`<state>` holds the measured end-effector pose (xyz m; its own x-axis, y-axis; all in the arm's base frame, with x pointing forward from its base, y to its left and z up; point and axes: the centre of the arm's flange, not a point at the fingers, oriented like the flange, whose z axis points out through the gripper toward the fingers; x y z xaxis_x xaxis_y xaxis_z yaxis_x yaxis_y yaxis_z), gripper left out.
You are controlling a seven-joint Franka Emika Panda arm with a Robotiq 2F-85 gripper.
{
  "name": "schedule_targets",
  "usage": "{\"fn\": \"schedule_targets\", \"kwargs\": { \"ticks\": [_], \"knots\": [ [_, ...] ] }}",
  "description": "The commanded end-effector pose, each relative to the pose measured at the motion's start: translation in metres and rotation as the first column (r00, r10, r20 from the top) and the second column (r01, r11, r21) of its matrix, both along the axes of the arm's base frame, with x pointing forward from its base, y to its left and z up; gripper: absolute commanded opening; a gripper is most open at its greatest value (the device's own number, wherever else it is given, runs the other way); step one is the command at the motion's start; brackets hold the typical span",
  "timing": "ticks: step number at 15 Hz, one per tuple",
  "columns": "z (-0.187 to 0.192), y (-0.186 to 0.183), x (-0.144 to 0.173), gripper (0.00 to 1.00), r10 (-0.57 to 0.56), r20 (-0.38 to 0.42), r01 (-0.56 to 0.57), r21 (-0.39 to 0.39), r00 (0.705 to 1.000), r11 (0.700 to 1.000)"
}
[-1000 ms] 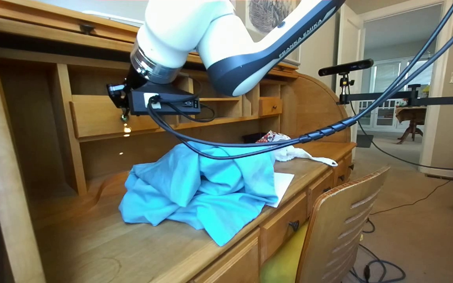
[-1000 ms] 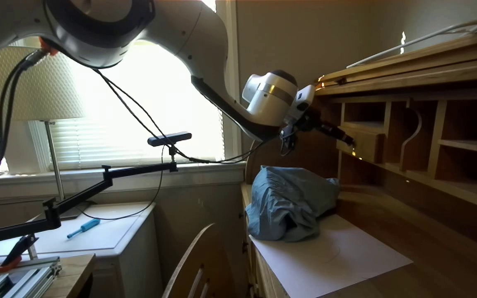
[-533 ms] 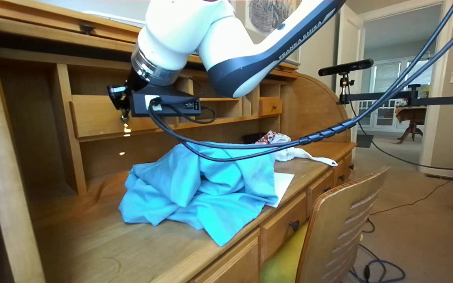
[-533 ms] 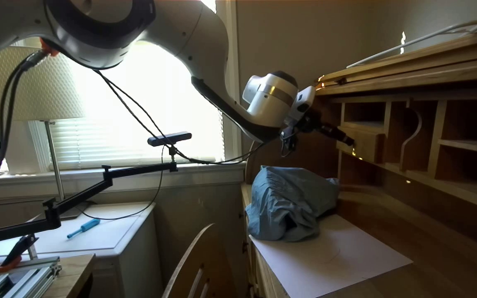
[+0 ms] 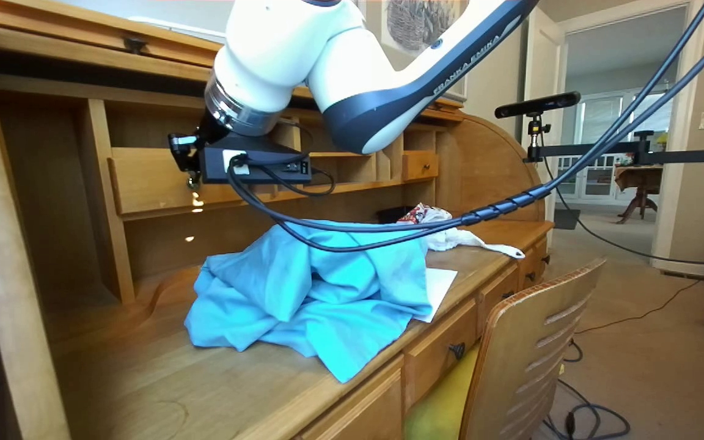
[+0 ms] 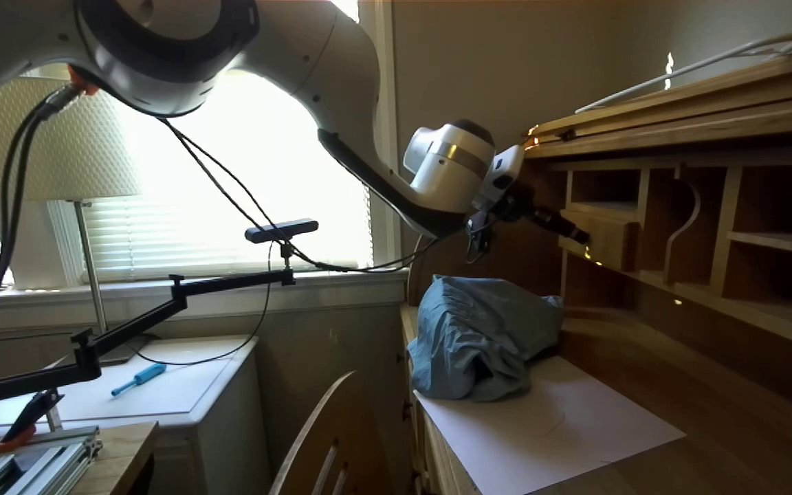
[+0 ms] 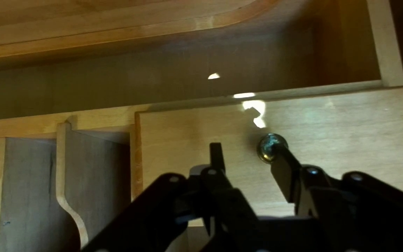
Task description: Pull open the drawer
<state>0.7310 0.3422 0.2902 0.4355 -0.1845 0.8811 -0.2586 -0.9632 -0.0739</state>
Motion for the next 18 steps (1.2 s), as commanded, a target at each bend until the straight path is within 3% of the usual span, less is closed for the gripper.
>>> {"fn": "schedule_targets", "kwargs": {
  "ticks": [1,7,15,17,18],
  "knots": [
    [-0.0072,0.0098,0.0084,0.33,-0.035,0.037,0.034,0.017,0.999,0.999],
    [-0.0094,0.0141,0.0086,0.29,-0.049,0.051,0.048,0.021,0.998,0.999],
    [-0.0119,0.0143,0.0090,0.30,-0.045,0.055,0.043,0.024,0.997,0.999],
    [-0.0116,0.0146,0.0083,0.08,-0.042,0.055,0.040,0.027,0.998,0.999],
    [-0.0115,0.0147,0.0083,0.05,-0.041,0.053,0.040,0.027,0.998,0.999]
  ]
}}
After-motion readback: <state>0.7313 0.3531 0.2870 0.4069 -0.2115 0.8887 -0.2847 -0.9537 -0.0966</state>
